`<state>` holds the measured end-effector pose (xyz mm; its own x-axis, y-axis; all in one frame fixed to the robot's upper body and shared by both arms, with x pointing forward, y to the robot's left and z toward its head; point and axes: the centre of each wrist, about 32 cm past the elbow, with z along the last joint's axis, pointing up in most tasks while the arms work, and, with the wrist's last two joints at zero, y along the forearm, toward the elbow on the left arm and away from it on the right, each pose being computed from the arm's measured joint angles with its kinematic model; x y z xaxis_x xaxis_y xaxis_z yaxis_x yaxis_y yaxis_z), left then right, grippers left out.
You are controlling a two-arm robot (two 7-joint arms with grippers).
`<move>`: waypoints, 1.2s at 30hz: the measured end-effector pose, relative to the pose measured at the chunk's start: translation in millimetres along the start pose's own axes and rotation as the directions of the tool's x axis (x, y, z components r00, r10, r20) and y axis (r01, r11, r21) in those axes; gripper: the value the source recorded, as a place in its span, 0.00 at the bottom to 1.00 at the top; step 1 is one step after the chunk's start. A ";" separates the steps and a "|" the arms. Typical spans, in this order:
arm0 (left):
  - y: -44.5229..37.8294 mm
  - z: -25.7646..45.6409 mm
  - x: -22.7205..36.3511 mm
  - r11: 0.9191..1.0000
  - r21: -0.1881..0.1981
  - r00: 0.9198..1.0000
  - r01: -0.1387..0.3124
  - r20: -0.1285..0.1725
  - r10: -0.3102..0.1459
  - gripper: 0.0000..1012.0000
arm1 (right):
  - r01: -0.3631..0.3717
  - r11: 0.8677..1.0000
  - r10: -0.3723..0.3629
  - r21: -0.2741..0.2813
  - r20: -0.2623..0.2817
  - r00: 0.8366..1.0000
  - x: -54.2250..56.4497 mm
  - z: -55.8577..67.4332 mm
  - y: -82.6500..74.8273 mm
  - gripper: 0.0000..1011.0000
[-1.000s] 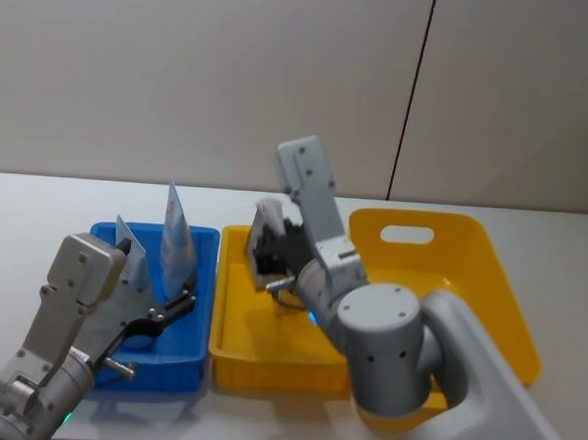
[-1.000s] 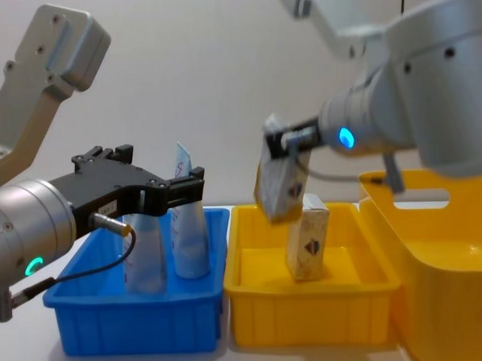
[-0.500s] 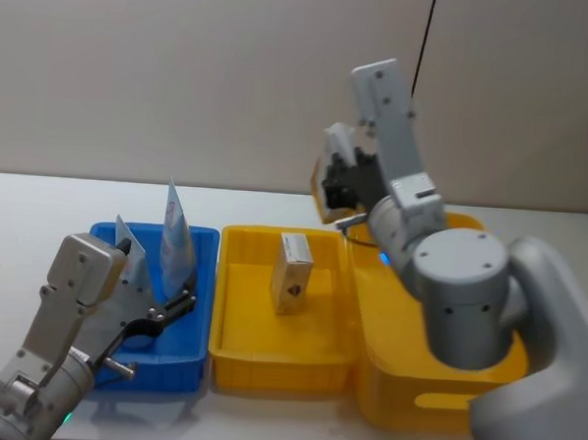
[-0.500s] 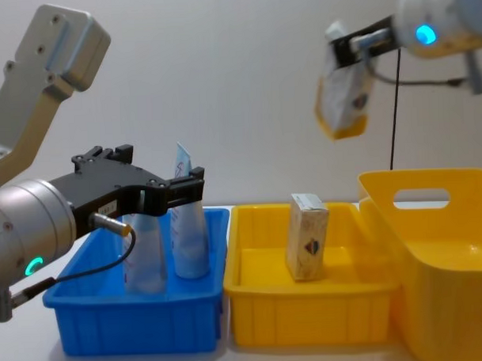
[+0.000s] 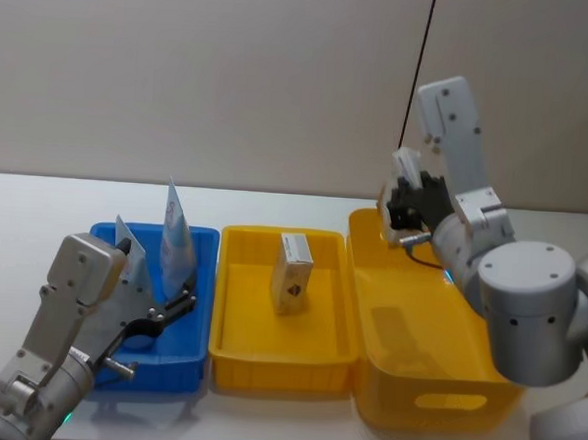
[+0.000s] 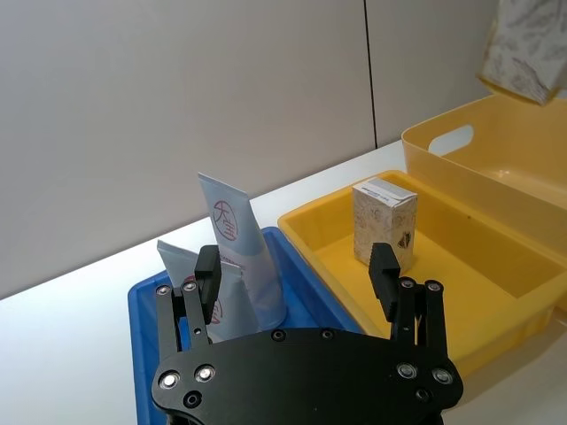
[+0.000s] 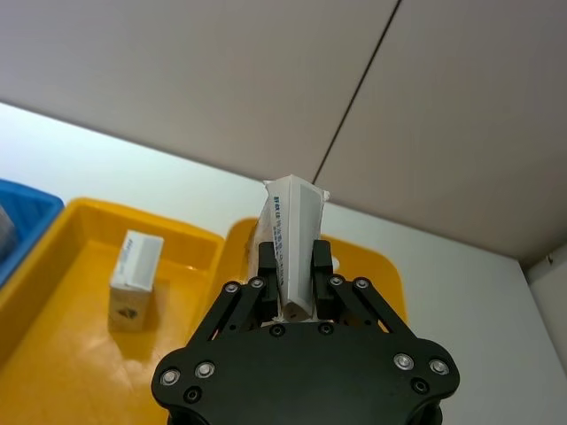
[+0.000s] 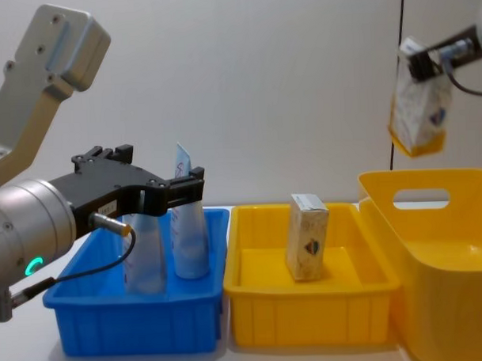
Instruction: Bimanual collaborative sorting of washing and personal care products
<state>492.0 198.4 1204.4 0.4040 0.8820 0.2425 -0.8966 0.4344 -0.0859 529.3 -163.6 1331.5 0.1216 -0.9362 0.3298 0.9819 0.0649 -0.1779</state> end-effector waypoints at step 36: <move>0.0 0.0 0.0 1.000 0.000 1.000 0.000 0.000 0.000 0.99 | 0.046 0.991 -0.045 -0.126 0.009 0.999 7.9 -29.1 4.9 0.56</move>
<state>492.0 198.4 1204.4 0.4040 0.8821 0.2425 -0.8967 0.4343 -0.0859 530.8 -180.7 1306.2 0.0781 -0.9351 0.3456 0.9604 -0.0224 -0.2778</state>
